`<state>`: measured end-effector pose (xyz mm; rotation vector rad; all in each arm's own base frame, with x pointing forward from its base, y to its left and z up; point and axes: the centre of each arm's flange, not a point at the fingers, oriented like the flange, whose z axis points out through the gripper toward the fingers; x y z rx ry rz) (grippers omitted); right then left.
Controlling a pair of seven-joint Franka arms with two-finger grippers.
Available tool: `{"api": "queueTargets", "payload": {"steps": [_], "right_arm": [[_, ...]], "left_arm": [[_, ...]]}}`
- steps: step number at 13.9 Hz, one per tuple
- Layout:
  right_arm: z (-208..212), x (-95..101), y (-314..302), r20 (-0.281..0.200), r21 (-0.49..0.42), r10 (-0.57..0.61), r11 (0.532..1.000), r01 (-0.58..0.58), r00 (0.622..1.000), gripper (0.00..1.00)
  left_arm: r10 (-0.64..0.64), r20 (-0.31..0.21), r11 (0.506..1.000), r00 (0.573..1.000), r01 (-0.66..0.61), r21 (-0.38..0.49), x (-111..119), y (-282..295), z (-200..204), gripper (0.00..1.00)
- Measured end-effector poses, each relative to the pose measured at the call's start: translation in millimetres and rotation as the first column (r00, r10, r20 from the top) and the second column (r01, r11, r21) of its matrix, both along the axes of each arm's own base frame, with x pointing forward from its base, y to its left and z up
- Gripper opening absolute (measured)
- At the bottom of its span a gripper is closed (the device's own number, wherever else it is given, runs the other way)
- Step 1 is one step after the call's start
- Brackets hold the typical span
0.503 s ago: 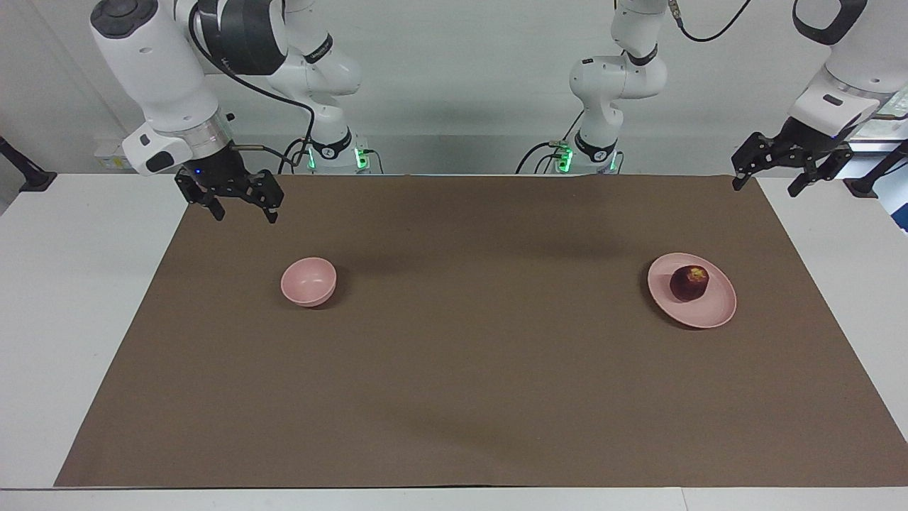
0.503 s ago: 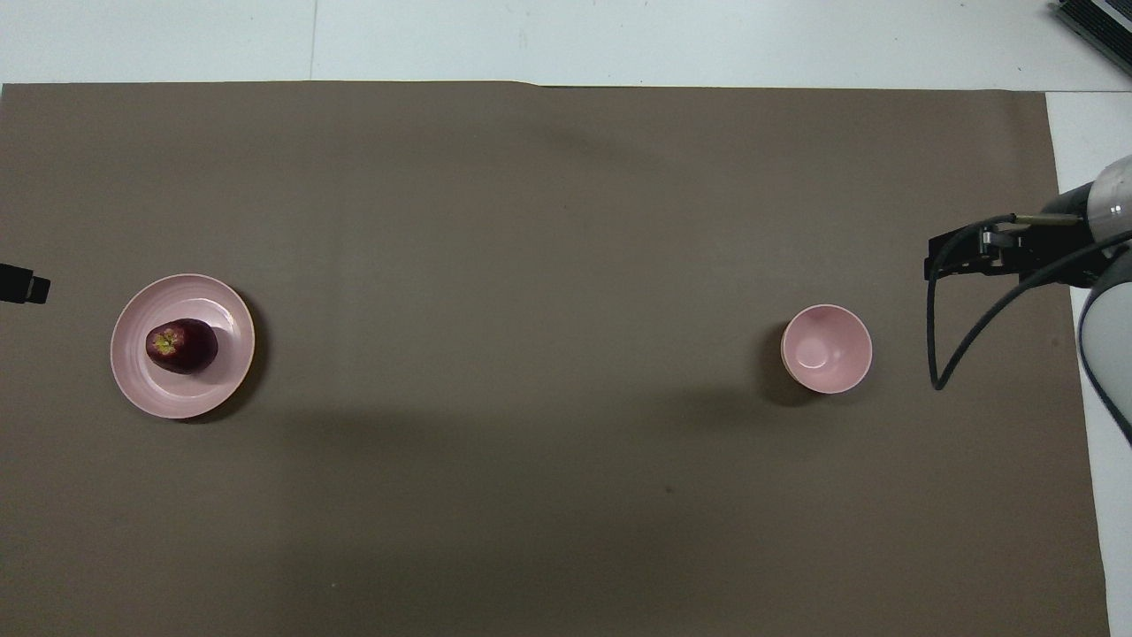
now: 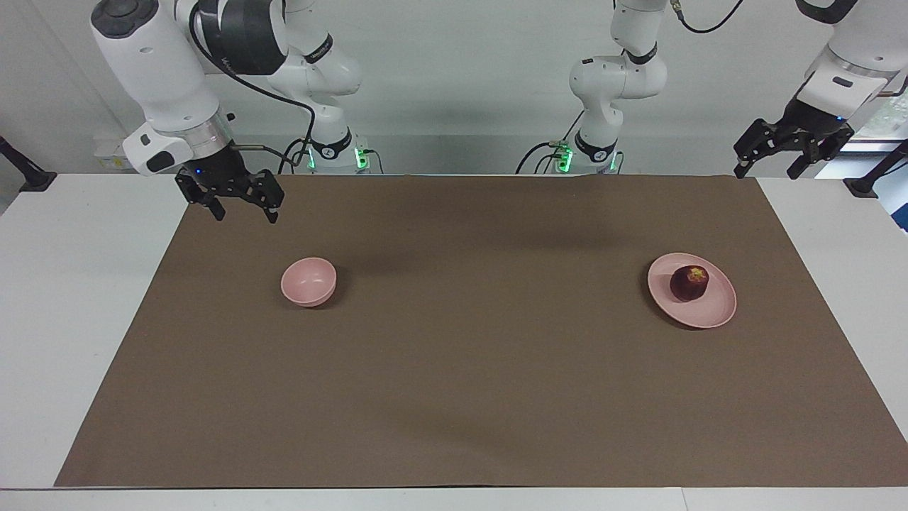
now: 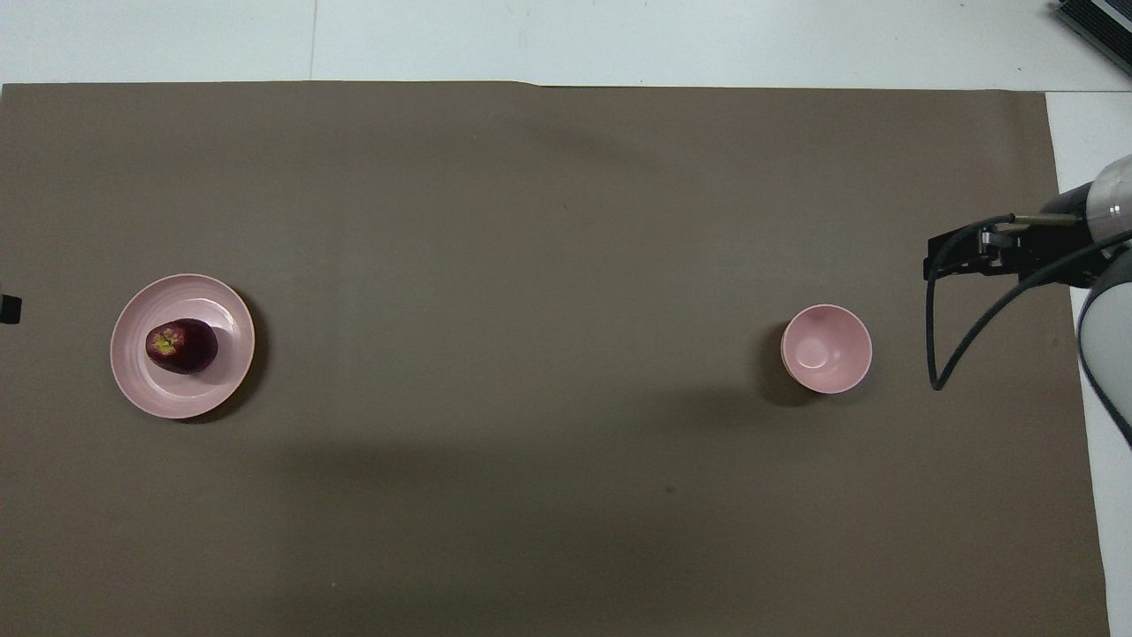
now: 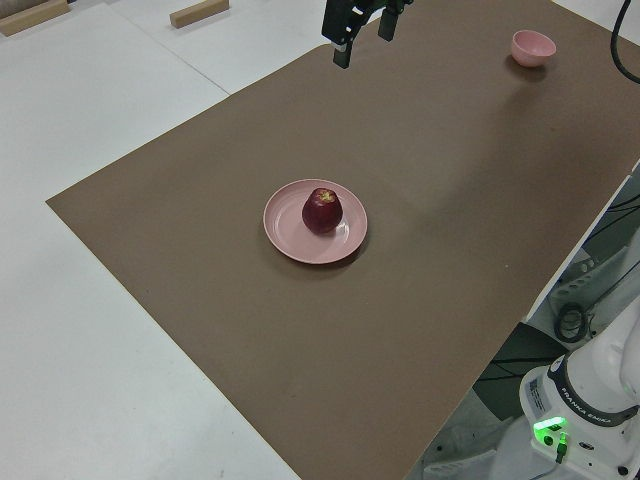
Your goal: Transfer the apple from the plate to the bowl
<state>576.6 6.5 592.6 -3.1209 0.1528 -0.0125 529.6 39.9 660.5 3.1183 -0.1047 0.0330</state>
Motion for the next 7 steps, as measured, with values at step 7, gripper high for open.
{"api": "queueTargets", "payload": {"steps": [7], "right_arm": [[-0.2, -1.2, 2.3, -0.007, 0.000, 0.004, 1.000, -0.004, 1.000, 1.00]], "left_arm": [[-0.009, 0.000, 1.000, 1.000, 0.009, 0.000, 2.2, -6.1, -5.9, 1.00]]}}
